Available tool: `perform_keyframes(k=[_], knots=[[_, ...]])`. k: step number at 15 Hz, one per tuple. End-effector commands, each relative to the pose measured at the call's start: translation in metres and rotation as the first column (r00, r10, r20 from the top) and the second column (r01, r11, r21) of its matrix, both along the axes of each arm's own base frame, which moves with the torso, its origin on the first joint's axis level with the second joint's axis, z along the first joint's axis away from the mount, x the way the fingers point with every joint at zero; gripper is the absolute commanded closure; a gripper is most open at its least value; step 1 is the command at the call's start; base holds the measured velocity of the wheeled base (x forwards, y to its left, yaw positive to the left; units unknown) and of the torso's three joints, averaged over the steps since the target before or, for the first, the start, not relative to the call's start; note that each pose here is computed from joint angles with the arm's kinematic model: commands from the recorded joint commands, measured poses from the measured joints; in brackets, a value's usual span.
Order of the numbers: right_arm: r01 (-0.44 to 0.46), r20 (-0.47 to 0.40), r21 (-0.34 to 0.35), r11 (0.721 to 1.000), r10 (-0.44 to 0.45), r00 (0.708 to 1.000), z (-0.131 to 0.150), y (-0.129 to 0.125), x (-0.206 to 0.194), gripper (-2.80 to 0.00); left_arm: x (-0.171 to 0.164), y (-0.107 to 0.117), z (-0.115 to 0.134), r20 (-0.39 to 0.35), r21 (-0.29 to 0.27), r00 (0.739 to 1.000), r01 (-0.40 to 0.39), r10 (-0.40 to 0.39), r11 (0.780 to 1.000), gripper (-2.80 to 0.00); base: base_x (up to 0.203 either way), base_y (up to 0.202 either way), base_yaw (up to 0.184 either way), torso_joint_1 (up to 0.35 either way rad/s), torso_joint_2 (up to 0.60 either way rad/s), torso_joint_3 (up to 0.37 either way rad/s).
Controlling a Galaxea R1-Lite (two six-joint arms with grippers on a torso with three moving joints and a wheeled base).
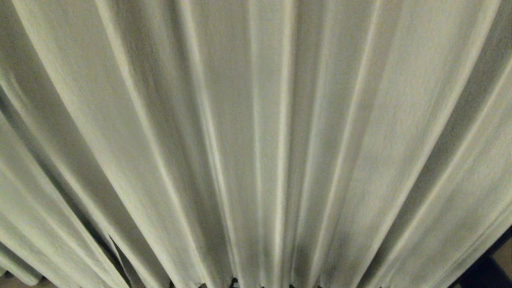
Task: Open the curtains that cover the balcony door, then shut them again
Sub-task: Close the outer curtains on both sides
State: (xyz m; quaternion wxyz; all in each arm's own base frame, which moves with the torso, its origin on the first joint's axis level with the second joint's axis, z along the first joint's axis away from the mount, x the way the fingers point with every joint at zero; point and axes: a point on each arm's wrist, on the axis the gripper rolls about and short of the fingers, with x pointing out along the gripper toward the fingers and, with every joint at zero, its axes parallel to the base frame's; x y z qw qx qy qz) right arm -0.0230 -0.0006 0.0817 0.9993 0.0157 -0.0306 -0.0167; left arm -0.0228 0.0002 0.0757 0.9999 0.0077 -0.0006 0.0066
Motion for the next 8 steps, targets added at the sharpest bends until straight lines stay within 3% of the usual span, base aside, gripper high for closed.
perform_keyframes(k=[1,4,8], knots=[[0.001,0.001,0.000,1.000,-0.001,1.000,0.0001,0.0000,0.0000,0.00,0.0000,0.0000,0.0000,0.001,0.000,1.000,-0.001,0.001,1.000,0.00,0.000,0.000,0.000,0.000,0.00,0.000],[0.001,0.001,0.000,1.000,-0.001,1.000,0.0001,0.0000,0.0000,0.00,-0.0001,0.0000,0.0005,0.003,-0.006,1.000,-0.001,0.001,1.000,0.00,0.000,0.000,0.000,0.000,0.00,0.000],[0.000,0.001,0.000,1.000,0.000,1.000,0.0001,0.0000,0.0000,0.00,0.0000,0.0000,0.0000,0.002,-0.008,1.000,-0.001,0.001,1.000,0.00,-0.001,0.133,-0.003,0.012,0.00,0.002]])
